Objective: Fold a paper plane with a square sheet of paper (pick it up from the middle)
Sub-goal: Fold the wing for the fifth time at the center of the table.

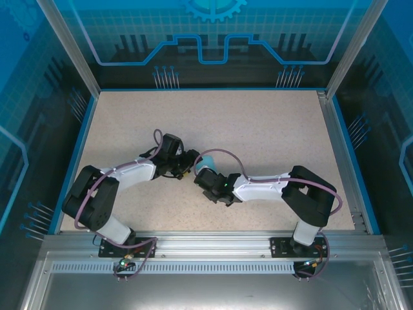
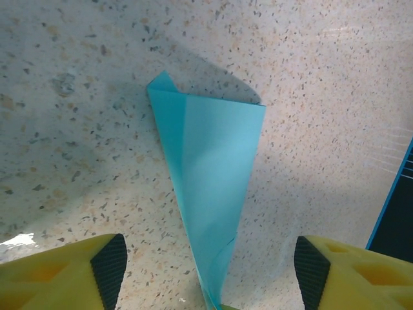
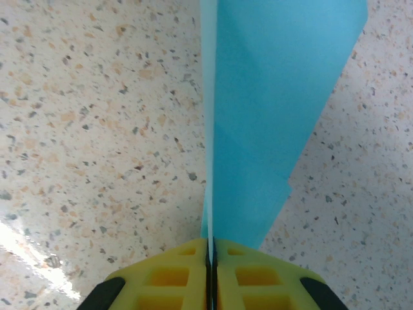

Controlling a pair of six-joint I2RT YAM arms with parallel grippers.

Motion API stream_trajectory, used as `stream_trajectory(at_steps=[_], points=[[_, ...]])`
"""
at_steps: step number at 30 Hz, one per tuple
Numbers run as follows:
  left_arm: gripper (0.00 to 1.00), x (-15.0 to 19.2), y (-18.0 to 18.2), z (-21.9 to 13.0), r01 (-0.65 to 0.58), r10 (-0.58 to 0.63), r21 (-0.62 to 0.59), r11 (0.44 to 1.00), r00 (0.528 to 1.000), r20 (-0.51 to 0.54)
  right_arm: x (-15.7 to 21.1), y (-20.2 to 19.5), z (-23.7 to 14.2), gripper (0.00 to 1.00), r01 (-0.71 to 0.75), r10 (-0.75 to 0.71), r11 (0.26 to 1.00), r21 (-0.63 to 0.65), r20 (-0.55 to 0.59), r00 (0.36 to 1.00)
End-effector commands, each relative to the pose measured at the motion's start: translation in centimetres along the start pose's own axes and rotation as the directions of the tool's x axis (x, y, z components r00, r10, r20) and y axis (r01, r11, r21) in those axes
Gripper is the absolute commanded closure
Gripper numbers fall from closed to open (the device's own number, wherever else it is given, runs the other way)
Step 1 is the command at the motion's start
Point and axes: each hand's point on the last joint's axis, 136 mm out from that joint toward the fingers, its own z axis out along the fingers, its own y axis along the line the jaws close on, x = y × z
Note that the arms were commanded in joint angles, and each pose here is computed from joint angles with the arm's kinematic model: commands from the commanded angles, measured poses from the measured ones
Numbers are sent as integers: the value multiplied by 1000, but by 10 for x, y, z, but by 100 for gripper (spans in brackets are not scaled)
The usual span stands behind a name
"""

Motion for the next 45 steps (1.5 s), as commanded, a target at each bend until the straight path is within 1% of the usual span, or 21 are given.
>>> stream_trajectory(at_steps=[1,6,7,10,12,17,19,25,27,33,36,38,39,41,45], points=[[26,-2,1,0,4,-4,-27,1000,1000,-6,-6,3,0,89,-9,10,1000,-30,31,999],[28,1,-4,11,19,-19,-1,1000,998,-52,-3,4,0,88,-3,5,999,-42,34,999],[30,1,-6,12,20,-20,1,1000,998,-56,-2,4,1,88,-2,3,999,-41,32,999],[40,-1,-8,11,15,-15,-9,1000,998,-54,-1,3,1,87,-3,4,999,-35,28,1000],[48,-2,-6,12,11,-13,-29,1000,998,-59,-2,3,0,86,-11,12,999,-39,32,999],[75,0,1,13,12,-16,-59,998,998,-65,-2,3,0,85,-23,24,999,-35,29,999],[83,-1,3,12,11,-16,-66,998,998,-61,-1,2,-1,84,-29,29,999,-35,26,999],[93,-3,2,9,9,-12,-72,997,999,-53,6,-1,-6,81,-50,51,998,-37,16,999],[95,-2,2,9,9,-13,-75,997,998,-53,6,-1,-7,81,-62,63,997,-41,19,998],[95,-3,-1,8,8,-12,-64,998,998,-54,4,2,-6,87,-85,86,994,-62,22,996],[85,-4,-5,5,0,-2,-53,999,999,-45,1,1,-6,88,-108,110,991,-79,27,994],[74,-5,-6,2,-4,3,-50,999,999,-37,9,0,-2,88,-121,123,987,-102,10,992],[71,-5,-7,0,-8,6,-49,999,999,-31,10,1,-2,89,-132,134,984,-119,9,991],[62,-6,-6,-3,-6,5,-53,999,1000,-18,11,0,-1,89,-154,157,978,-143,9,988],[57,-8,-3,-9,-6,7,-63,998,1000,8,10,-2,-1,89,-219,227,951,-216,9,974]])
